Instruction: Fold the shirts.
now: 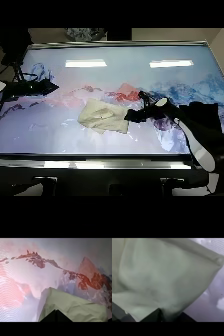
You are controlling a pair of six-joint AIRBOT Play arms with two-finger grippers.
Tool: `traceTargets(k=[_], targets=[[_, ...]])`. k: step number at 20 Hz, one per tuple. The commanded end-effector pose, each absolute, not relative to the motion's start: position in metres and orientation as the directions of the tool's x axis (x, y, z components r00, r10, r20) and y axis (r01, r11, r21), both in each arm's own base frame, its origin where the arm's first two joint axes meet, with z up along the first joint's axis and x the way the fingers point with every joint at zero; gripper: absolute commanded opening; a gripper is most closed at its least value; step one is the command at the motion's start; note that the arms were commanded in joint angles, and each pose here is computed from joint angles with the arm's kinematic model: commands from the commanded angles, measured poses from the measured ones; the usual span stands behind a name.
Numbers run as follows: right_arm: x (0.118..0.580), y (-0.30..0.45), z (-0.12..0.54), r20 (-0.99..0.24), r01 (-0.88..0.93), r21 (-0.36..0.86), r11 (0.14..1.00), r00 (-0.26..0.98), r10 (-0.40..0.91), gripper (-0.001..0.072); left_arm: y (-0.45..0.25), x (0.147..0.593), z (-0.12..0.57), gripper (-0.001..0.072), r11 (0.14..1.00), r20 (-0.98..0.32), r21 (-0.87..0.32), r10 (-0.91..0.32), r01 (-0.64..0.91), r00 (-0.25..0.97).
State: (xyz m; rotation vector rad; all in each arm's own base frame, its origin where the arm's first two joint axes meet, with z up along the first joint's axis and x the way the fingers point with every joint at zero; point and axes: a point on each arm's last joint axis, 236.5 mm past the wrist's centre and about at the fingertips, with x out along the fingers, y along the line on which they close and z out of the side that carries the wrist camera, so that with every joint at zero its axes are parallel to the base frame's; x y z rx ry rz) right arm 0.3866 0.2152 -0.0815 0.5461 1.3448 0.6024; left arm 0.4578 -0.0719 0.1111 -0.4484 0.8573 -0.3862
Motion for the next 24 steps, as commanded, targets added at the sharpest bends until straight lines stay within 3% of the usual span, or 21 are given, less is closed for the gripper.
traceTargets(k=[1,4,6,10,13,16,24], targets=[[0.38,0.238,-0.07,-0.639,-0.111,0.756,0.645,0.086,0.764,0.0048,-0.072,0.458,0.111,0.0026,0.848,-0.631,-0.503,-0.494,0.17,0.598],[0.377,0.232,-0.027,-0.633,-0.316,0.725,0.612,0.046,0.773,0.0046,-0.071,0.459,0.111,0.0027,0.848,-0.629,-0.502,-0.492,0.169,0.602],[0.401,0.208,0.021,-0.661,-0.382,0.651,0.656,0.139,0.737,0.0045,-0.071,0.459,0.111,0.0027,0.848,-0.629,-0.502,-0.492,0.169,0.602],[0.442,0.119,0.127,-0.665,-0.301,0.574,0.761,0.37,0.648,0.0044,-0.071,0.459,0.111,0.0026,0.848,-0.629,-0.502,-0.492,0.169,0.602],[0.432,0.055,0.148,-0.721,-0.245,0.523,0.817,0.384,0.577,0.0044,-0.071,0.459,0.109,0.0027,0.848,-0.632,-0.504,-0.494,0.167,0.597],[0.436,-0.01,0.163,-0.727,-0.149,0.482,0.863,0.482,0.489,0.0044,-0.072,0.457,0.108,0.0027,0.846,-0.636,-0.506,-0.498,0.169,0.589],[0.422,-0.137,0.2,-0.676,0.063,0.453,0.889,0.675,0.297,0.0044,-0.072,0.458,0.108,0.0027,0.846,-0.636,-0.506,-0.498,0.168,0.59]])
